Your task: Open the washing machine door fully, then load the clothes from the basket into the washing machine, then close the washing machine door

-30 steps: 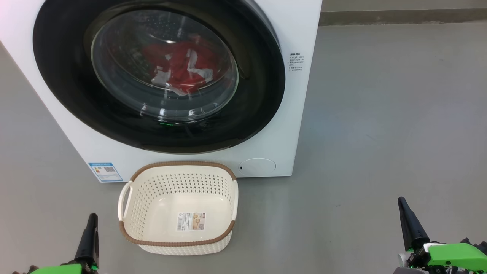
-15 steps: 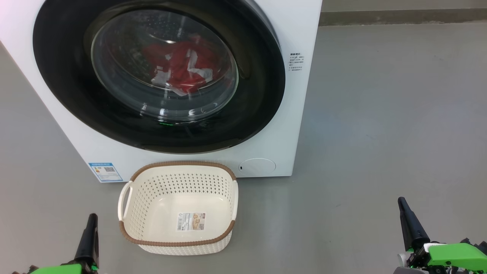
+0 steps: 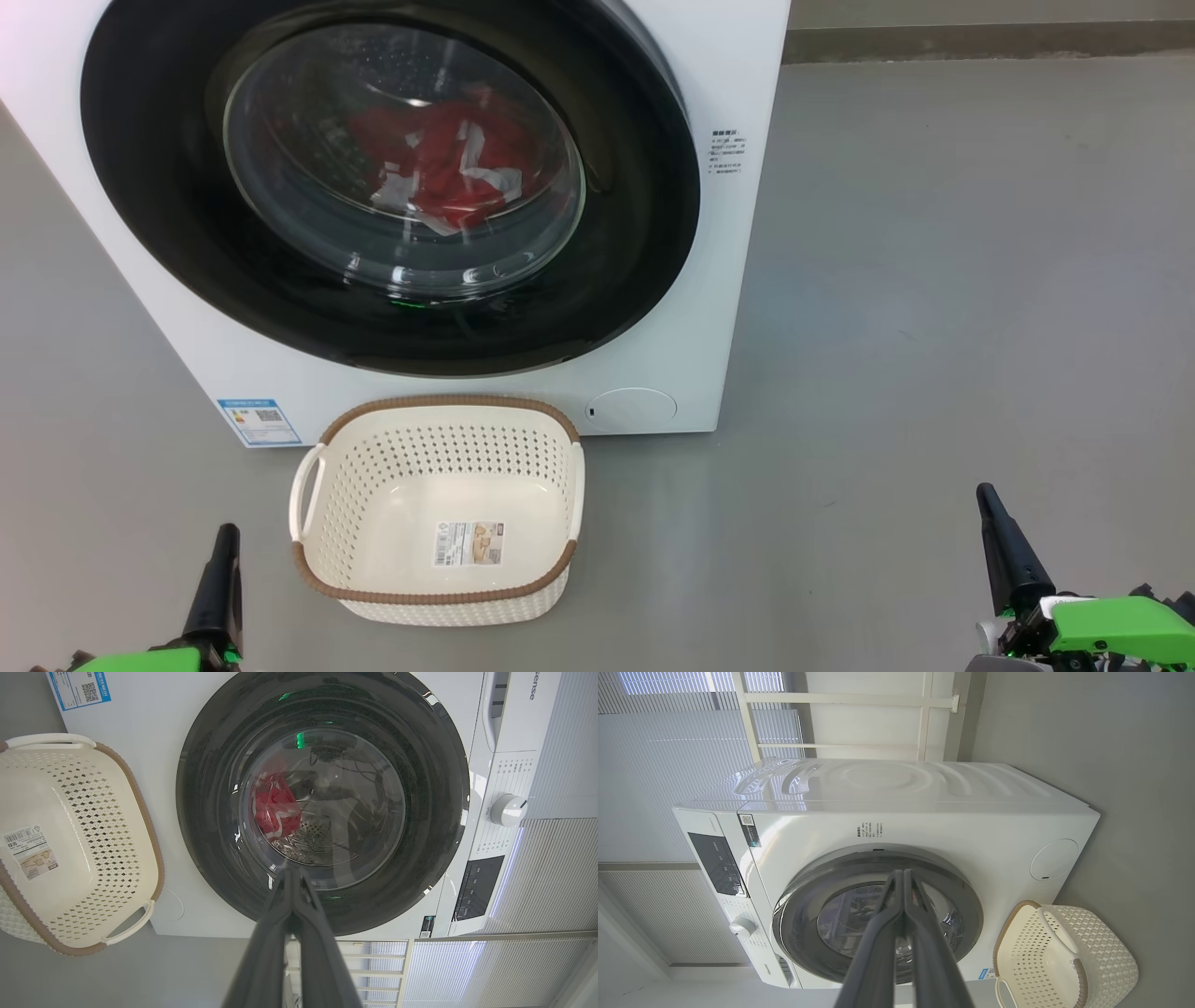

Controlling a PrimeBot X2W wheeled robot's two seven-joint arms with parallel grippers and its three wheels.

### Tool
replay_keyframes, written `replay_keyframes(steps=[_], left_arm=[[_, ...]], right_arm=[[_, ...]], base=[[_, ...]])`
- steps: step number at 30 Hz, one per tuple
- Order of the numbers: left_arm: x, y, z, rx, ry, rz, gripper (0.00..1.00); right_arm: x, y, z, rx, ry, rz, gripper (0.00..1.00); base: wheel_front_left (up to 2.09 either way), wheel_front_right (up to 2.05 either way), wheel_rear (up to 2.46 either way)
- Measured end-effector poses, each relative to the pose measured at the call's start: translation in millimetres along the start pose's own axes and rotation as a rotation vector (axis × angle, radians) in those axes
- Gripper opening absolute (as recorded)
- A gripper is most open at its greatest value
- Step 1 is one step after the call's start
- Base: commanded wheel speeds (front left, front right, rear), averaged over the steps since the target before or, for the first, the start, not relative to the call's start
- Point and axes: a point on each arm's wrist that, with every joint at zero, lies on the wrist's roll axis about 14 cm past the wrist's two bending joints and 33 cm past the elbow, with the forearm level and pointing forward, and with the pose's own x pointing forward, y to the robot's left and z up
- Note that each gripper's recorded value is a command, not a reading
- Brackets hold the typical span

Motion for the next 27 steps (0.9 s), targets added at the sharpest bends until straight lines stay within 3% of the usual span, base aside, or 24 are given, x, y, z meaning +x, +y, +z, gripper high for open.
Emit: replay_keyframes(steps=[27], left_arm=[[0.0,0.0,0.0,-0.001,0.000,0.000,0.00]], right_arm=[[-0.1,-0.1,0.1,0.002,-0.001,0.000,0.00]], base=[[0.00,0.00,0.00]])
